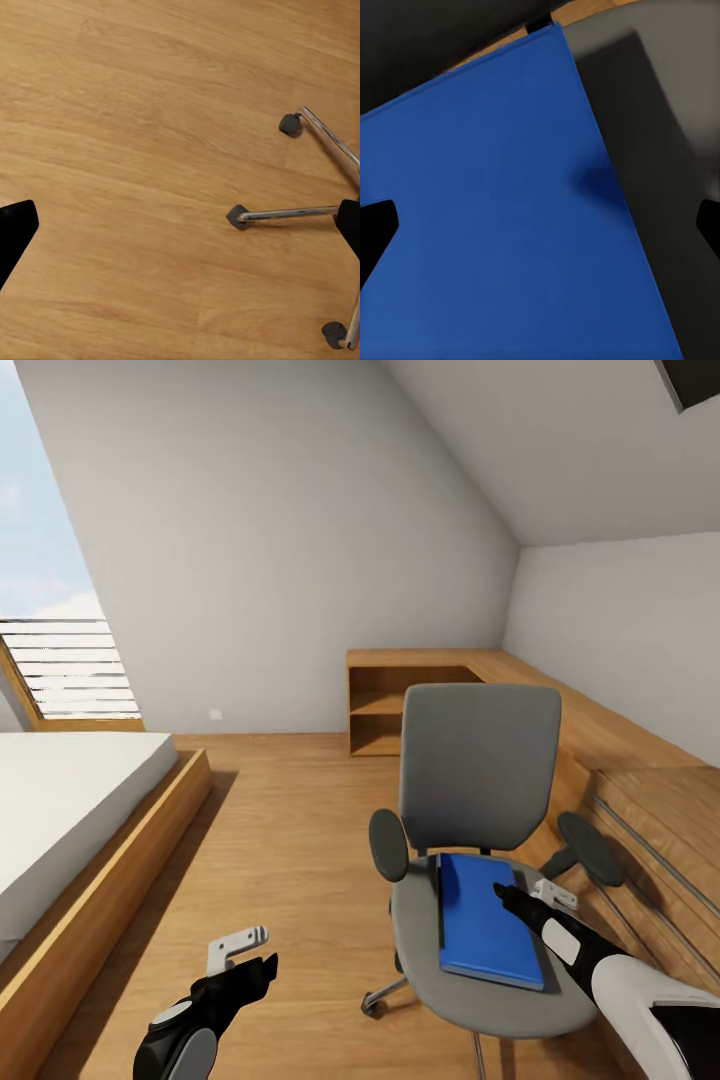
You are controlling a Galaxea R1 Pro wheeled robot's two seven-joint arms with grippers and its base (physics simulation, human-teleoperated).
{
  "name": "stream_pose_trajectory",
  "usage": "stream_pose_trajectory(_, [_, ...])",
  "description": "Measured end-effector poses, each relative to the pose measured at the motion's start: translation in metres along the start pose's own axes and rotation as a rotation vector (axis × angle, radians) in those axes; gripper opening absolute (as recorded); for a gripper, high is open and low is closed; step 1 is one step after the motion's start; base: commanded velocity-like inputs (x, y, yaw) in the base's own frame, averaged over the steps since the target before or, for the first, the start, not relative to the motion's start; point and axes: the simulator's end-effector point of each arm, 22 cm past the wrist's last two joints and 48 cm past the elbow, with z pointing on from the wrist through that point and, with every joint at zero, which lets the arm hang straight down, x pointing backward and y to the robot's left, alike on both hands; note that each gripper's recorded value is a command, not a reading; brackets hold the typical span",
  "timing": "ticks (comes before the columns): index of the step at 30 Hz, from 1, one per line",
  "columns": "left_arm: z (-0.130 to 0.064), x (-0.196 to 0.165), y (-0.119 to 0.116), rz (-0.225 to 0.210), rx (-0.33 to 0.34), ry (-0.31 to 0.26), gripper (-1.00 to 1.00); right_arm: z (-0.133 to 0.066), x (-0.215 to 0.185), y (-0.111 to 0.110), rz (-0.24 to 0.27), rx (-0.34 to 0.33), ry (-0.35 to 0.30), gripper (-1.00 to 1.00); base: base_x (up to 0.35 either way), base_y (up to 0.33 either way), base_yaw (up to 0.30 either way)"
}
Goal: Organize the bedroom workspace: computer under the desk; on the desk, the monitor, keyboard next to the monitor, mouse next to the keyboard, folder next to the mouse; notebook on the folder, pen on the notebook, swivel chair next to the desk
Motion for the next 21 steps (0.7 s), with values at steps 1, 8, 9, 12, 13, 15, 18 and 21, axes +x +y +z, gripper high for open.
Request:
stream_pose_trajectory(1, [0.001,0.002,0.0,0.0,0.0,0.0,1.0,0.001,0.002,-0.001,0.0,0.0,0.0,1.0,0.0,0.0,0.0])
stream_pose_trajectory(8, [0.01,0.012,0.004,0.0,0.0,0.0,1.0,0.008,0.012,-0.006,-0.001,0.0,-0.001,1.0,0.0,0.0,0.0])
stream_pose_trajectory(9, [0.011,0.014,0.004,0.0,0.0,0.0,1.0,0.009,0.014,-0.007,-0.001,0.0,-0.001,1.0,0.0,0.0,0.0])
stream_pose_trajectory(12, [0.015,0.018,0.005,0.0,0.0,0.0,1.0,0.012,0.018,-0.009,-0.001,-0.001,-0.002,1.0,0.0,0.0,0.0])
stream_pose_trajectory(13, [0.016,0.02,0.006,0.0,0.0,0.0,1.0,0.013,0.02,-0.01,-0.001,-0.001,-0.002,1.0,0.0,0.0,0.0])
stream_pose_trajectory(15, [0.019,0.023,0.007,0.0,0.0,0.0,1.0,0.015,0.023,-0.012,-0.001,-0.001,-0.002,1.0,0.0,0.0,0.0])
stream_pose_trajectory(18, [0.023,0.028,0.008,0.0,0.0,0.0,1.0,0.018,0.027,-0.014,-0.001,-0.001,-0.002,1.0,0.0,0.0,0.0])
stream_pose_trajectory(21, [0.026,0.032,0.01,0.0,0.0,0.0,1.0,0.022,0.033,-0.016,-0.002,-0.001,-0.002,1.0,0.0,0.0,0.0])
